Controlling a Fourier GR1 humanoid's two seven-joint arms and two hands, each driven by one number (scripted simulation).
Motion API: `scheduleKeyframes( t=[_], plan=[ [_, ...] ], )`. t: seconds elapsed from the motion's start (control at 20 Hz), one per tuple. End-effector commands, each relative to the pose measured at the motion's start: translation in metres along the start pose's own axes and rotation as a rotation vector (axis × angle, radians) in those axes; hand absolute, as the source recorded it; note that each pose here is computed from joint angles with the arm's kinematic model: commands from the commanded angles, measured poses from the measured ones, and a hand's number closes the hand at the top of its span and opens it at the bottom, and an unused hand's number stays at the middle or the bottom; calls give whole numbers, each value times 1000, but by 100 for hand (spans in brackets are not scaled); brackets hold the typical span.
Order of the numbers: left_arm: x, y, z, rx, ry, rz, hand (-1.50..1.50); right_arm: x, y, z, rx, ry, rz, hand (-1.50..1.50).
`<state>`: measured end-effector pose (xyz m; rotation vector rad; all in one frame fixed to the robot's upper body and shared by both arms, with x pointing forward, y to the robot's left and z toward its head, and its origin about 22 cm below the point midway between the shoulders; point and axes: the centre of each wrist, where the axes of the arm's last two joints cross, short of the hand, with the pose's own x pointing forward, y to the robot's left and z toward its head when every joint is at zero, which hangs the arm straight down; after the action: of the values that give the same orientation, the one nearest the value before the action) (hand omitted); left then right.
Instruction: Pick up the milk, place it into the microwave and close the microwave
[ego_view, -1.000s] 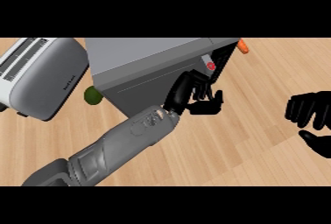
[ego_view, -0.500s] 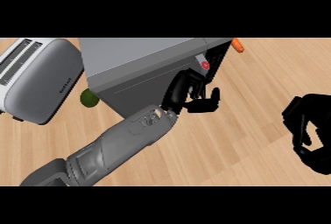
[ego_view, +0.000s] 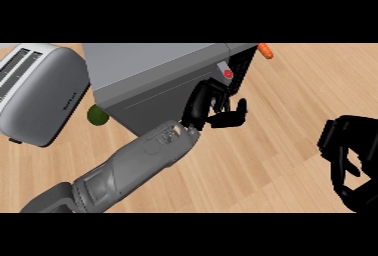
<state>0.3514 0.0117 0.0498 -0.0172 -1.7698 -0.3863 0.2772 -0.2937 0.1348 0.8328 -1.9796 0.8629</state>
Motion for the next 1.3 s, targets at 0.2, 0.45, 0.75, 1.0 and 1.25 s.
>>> scheduleKeyframes(
  t=[0.2,0.45,0.75,1.0,1.25],
  plan=[
    [30,-27,-12,-49,-83,16,150,4,11,-9,80,-55,-34,150],
    [17,-10,-8,100,253,332,150,-6,31,0,178,91,-117,150],
    [15,7,-14,152,294,562,150,-14,56,3,148,74,-193,150],
    [0,10,-11,114,315,626,150,-16,75,5,120,71,-219,150],
    [-26,19,0,83,330,652,150,-12,95,4,89,44,-231,150]
  ],
)
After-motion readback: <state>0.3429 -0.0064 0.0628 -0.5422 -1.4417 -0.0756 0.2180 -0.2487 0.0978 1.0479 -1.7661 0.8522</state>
